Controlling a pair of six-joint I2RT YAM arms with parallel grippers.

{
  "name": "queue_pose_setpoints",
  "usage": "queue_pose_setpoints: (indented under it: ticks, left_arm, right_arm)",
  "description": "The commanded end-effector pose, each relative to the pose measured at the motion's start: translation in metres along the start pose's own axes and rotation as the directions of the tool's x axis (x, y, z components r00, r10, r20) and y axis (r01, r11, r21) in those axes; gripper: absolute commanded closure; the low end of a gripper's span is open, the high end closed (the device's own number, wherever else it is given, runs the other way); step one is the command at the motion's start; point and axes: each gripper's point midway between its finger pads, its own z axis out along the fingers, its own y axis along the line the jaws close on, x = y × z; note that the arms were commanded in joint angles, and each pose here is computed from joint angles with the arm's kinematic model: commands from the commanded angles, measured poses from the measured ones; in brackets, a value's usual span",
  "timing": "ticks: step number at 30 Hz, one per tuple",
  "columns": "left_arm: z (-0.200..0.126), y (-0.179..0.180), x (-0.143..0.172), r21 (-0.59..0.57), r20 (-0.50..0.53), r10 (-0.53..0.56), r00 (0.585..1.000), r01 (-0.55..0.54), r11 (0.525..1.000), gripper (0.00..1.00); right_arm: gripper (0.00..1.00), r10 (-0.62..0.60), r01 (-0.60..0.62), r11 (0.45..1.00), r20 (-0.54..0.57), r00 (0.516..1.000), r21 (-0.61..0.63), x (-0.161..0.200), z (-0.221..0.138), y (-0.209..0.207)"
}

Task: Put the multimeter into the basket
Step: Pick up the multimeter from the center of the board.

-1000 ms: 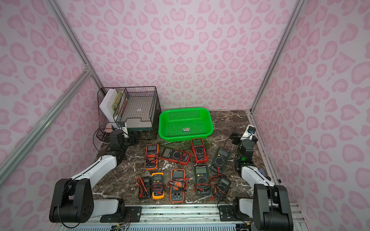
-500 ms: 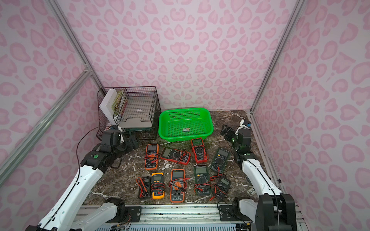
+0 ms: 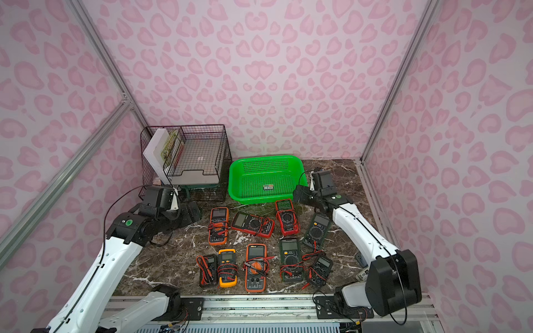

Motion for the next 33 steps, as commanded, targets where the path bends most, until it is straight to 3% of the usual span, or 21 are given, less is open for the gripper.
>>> queue_pose_setpoints:
  ticks: [1,12,22,33]
  left_arm:
    - [0.001,-0.014,0.002,0.047,-0.051,0.034,0.998,-0.032,0.998,0.01]
    - [0.027,-0.048,0.009,0.099,-0.139,0.111,0.984,-0.098,0.990,0.01]
    - [0.050,-0.103,0.006,0.165,-0.174,0.192,0.966,-0.164,0.973,0.01]
    - [0.072,-0.122,0.009,0.173,-0.203,0.204,0.958,-0.170,0.970,0.01]
  right_arm:
    - [0.02,-0.099,0.108,0.994,-0.209,0.973,0.029,0.036,0.009,-0.001]
    - [0.01,-0.227,0.241,0.971,-0.327,0.917,0.003,0.065,0.046,0.029]
    - [0.01,-0.272,0.292,0.956,-0.352,0.896,0.004,0.076,0.061,0.024]
    - [0.00,-0.308,0.329,0.944,-0.396,0.865,-0.016,0.093,0.074,0.020]
